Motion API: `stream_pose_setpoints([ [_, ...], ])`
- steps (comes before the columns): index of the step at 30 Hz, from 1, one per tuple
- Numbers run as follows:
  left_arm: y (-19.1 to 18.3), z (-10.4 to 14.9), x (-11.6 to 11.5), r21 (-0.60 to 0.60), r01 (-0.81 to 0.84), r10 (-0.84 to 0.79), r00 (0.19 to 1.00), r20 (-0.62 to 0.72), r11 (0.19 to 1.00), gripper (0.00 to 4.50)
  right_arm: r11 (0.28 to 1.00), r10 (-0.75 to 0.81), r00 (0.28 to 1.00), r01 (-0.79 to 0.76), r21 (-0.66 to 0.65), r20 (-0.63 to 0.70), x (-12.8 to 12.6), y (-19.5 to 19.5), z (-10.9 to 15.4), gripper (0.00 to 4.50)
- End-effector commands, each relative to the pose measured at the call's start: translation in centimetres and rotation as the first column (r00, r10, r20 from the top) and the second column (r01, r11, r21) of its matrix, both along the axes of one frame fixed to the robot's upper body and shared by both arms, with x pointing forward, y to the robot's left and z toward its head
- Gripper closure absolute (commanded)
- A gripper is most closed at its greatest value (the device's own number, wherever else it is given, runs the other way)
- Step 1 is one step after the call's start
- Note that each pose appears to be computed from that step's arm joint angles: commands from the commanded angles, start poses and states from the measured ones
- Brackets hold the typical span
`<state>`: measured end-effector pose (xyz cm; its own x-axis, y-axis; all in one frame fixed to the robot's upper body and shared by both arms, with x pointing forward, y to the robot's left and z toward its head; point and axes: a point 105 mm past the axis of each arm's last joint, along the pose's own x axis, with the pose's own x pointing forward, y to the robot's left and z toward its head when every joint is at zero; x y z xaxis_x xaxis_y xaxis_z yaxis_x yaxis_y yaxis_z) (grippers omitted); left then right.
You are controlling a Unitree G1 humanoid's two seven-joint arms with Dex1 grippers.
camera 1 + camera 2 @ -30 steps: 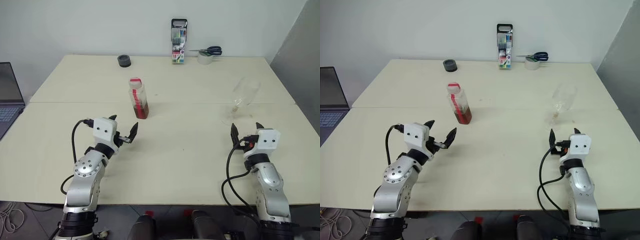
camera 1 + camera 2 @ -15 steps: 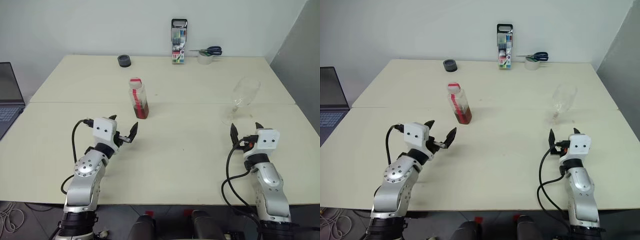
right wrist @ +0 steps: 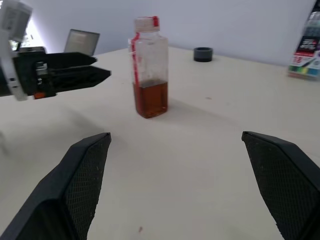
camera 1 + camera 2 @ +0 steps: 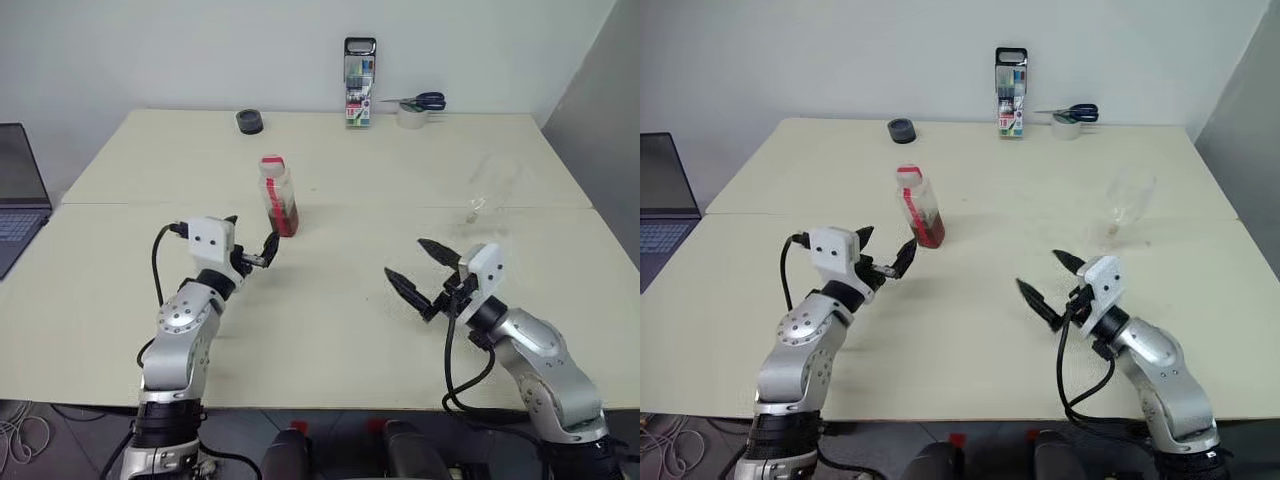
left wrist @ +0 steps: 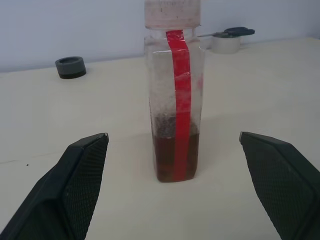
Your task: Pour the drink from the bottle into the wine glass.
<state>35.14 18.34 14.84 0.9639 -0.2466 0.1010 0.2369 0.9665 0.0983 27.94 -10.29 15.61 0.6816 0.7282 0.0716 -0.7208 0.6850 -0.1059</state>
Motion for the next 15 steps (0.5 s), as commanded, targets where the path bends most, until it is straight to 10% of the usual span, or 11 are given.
stream_pose_setpoints([
  [1, -0.5, 0.8, 0.6, -0.004, -0.007, 0.007, 1.000, 0.011, 1.000, 0.01, 0.995, 0.098, 0.995, -0.098, -0.012, 0.006, -1.0, 1.1, 1.2, 0.00],
  [15, -1.2, 2.1, 3.6, -0.003, -0.037, 0.037, 0.999, -0.012, 0.999, 0.01, 0.989, 0.131, 0.991, -0.129, -0.067, 0.032, -0.3, 1.4, 1.7, 0.00],
])
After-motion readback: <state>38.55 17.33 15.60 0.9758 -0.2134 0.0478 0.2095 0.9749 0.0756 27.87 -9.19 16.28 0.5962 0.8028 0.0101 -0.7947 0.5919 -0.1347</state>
